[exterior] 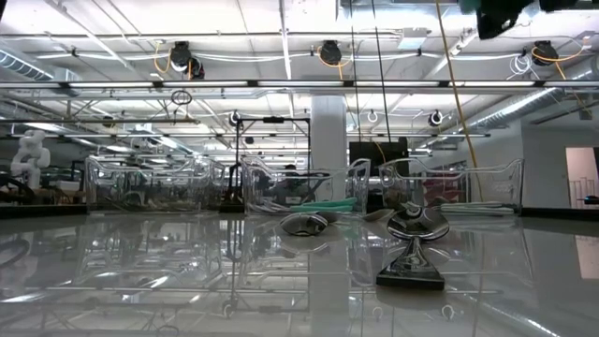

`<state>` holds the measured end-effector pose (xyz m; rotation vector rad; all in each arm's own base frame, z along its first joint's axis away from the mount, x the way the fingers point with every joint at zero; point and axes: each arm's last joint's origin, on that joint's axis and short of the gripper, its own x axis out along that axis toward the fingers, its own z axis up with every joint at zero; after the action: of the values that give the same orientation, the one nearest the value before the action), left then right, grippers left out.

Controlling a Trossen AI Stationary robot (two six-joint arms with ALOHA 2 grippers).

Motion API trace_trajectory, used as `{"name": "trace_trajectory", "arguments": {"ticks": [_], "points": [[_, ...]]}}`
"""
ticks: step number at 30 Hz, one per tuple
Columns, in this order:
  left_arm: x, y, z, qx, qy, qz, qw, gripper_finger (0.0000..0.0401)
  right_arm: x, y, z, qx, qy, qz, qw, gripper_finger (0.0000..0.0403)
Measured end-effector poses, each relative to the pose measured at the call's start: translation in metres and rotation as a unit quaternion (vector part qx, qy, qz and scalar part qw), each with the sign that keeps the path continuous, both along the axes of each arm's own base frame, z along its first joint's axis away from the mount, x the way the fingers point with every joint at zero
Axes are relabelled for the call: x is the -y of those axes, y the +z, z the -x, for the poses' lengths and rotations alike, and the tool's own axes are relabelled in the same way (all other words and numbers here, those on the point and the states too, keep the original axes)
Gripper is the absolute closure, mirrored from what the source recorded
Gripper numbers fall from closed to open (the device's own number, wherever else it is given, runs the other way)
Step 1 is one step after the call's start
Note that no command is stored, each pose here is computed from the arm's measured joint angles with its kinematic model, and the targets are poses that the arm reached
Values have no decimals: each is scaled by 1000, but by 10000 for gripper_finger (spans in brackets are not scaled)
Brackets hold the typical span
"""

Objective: Sort silverware by color (type)
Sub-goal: Put the green spoon into the center transparent bin

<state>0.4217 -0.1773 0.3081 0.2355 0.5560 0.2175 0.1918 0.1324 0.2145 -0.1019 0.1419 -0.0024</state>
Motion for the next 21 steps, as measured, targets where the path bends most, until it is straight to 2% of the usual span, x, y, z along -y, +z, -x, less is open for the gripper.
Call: {"name": "trace_trajectory", "arguments": {"ticks": [3,6,13,17,21], "points": [[1,10,11,-37,26,23,999,205,1,3,-2,-75,-28,5,997,322],[6,22,20,-49,37,14,998,204,2,8,-4,-139,-59,-9,989,322],[21,54,29,-16,-1,-4,1000,204,2,-1,-7,-240,-117,-21,963,322],[24,70,28,20,-18,-6,1000,204,0,-7,-11,-286,-112,-26,951,322],[18,71,20,27,-27,-23,999,203,1,-12,-17,-319,-97,-34,942,322]]}}
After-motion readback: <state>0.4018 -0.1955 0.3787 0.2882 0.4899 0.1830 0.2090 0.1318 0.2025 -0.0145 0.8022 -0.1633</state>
